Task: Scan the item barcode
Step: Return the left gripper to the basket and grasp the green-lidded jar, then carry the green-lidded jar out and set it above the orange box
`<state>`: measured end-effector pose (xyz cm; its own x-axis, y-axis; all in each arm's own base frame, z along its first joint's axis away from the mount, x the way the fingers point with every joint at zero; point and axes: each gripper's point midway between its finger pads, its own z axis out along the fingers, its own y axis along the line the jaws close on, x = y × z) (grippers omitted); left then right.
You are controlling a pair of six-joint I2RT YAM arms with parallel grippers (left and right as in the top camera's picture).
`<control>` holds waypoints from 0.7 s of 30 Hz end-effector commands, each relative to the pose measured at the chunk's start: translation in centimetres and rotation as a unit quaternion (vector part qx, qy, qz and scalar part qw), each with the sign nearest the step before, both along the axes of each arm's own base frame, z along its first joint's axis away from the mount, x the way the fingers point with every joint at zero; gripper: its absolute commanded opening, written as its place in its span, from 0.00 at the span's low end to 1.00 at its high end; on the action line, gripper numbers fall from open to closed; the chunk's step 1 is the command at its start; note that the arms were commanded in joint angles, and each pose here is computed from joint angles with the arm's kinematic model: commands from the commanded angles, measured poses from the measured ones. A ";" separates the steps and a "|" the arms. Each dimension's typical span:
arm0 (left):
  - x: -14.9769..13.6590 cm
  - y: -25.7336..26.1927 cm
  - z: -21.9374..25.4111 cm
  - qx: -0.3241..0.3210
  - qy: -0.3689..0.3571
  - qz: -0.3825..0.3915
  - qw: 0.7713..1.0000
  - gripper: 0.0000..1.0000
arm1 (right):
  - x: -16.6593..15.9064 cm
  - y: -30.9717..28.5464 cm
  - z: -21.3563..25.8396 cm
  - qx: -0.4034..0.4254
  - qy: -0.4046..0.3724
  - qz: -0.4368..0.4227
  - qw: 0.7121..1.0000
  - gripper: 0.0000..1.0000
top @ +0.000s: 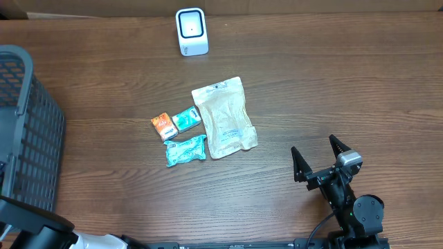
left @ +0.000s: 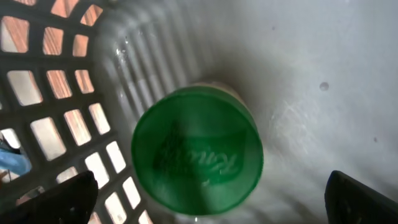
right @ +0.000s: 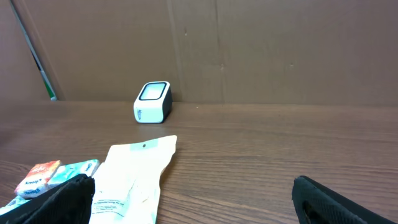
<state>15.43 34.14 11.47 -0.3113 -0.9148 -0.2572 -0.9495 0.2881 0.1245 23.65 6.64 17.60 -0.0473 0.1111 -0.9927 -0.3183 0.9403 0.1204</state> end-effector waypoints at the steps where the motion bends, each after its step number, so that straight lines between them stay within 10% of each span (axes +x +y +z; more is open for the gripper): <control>1: -0.4 0.1 -0.5 0.008 0.010 -0.007 1.000 1.00 | 0.0 0.0 -0.2 0.001 0.000 -0.001 1.000 1.00; 21: 0.1 0.9 -3.9 0.004 0.012 -0.007 1.000 0.93 | 0.0 0.0 -0.2 0.001 0.000 -0.001 1.000 1.00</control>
<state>15.83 35.05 8.80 -0.3076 -0.9070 -0.2877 -0.9510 0.2835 0.1232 23.65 6.65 17.60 -0.0473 0.1110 -0.9927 -0.3186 0.9402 0.1204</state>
